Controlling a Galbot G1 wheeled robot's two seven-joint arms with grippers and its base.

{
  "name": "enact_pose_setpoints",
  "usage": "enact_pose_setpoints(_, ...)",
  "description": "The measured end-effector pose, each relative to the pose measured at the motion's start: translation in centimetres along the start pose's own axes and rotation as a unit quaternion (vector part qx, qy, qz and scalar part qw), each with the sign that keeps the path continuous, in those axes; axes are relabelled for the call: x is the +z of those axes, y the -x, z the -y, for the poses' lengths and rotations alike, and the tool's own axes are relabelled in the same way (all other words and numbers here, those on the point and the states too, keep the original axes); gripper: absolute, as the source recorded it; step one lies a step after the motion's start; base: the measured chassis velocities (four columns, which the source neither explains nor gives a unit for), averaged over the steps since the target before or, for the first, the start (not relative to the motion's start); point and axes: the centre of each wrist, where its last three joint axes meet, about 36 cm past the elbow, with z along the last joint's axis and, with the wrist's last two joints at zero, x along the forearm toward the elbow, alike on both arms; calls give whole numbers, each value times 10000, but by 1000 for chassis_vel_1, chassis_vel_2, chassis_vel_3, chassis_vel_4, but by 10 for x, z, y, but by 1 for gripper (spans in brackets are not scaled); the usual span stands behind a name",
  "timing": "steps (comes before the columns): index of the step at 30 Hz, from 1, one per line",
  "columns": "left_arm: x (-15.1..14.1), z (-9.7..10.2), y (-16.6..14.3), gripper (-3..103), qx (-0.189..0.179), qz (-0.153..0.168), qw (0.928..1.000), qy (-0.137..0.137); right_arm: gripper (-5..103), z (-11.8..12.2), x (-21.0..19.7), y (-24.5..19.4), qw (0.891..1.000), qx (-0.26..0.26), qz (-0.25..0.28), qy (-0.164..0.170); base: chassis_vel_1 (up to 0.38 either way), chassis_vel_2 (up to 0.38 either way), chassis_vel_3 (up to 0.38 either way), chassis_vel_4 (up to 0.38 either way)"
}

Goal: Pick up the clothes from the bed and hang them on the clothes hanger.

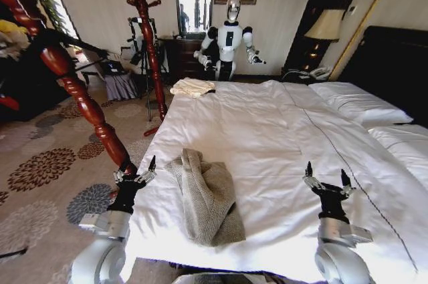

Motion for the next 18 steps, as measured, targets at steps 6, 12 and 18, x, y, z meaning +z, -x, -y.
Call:
enact_pose_setpoints(6,-36,-9,11,100,283,281,9989,-236,100,-7,-10,4,9926,-1078,-212,516,0,0,0,0)
enact_pose_setpoints(12,-41,-12,12,100,328,290,9990,-124,100,-9,-44,11,9750,-2160,3,522,0,0,0,0)
enact_pose_setpoints(18,-11,-6,4,100,185,72,9998,3,100,-12,-34,-1,9844,-1674,-518,141,0,0,0,0)
